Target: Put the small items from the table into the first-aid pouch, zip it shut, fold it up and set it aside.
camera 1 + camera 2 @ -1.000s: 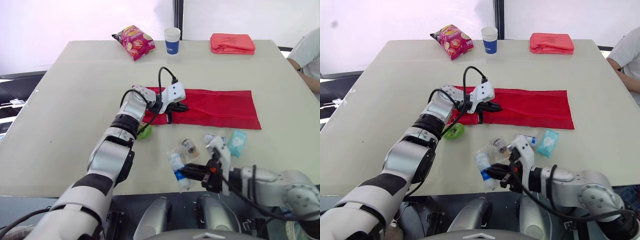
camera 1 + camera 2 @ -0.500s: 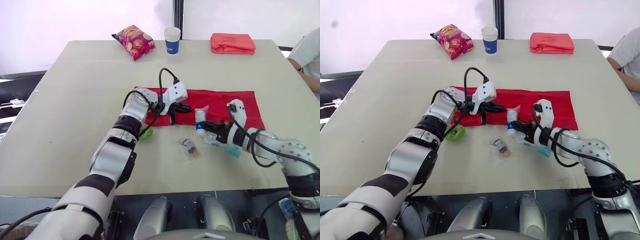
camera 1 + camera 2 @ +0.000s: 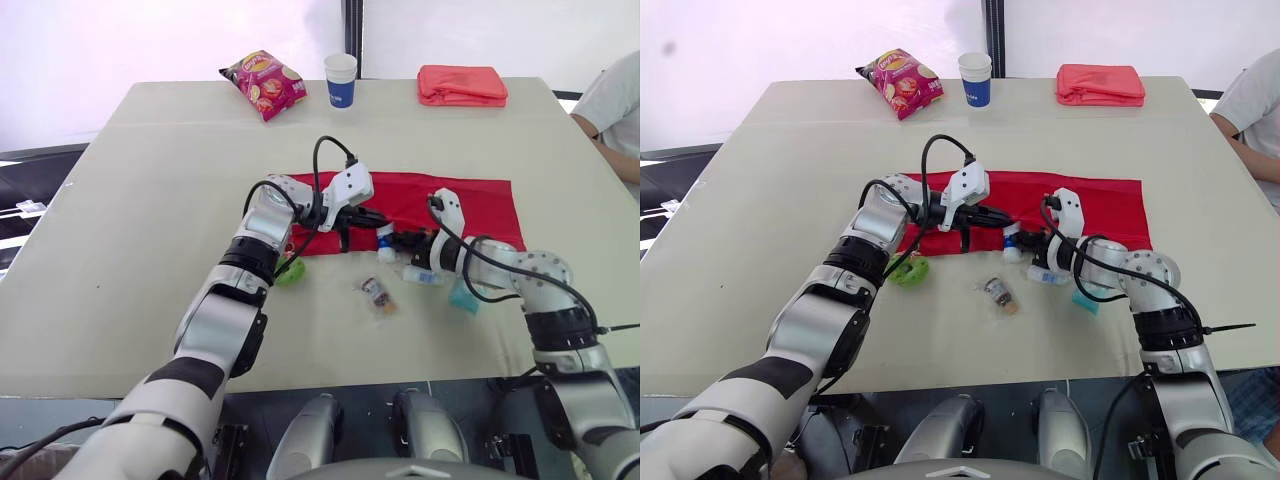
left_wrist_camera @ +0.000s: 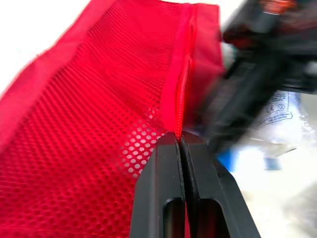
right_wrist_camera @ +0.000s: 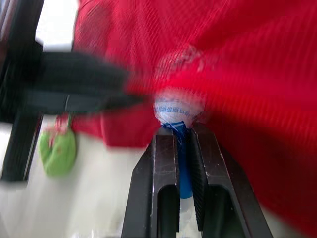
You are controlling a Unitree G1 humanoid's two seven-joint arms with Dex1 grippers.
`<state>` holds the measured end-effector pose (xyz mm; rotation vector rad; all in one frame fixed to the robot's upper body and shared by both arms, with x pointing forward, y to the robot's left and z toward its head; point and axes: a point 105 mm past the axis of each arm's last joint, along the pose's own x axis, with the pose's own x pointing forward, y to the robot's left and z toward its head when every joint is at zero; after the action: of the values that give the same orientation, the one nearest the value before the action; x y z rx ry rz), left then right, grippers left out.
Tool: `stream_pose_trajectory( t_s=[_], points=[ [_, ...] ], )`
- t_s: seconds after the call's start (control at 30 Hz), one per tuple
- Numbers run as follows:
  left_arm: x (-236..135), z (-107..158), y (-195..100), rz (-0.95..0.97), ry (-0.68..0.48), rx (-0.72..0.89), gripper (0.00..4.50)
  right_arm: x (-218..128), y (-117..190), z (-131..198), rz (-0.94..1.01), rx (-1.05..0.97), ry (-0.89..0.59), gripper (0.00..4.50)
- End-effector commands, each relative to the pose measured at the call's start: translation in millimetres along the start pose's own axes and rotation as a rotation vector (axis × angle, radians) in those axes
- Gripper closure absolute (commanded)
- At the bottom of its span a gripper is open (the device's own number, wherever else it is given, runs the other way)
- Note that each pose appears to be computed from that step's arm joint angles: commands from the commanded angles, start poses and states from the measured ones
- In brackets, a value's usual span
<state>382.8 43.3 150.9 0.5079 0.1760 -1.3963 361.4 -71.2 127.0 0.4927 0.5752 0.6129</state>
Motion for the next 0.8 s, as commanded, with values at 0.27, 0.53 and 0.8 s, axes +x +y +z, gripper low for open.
stream_pose_trajectory(
  t_s=[0.27,0.53,0.8],
  points=[
    [-1,10,-11,-0.049,-0.04,-0.016,4.5,18,4,11,0.009,-0.102,-0.014,4.49],
    [-7,-7,-1,0.014,0.02,-0.025,4.5,-24,20,9,0.088,-0.346,-0.019,2.33],
    [-6,-9,4,0.029,0.024,-0.027,4.5,-69,35,-2,0.075,-0.608,0.026,2.33]
  ],
)
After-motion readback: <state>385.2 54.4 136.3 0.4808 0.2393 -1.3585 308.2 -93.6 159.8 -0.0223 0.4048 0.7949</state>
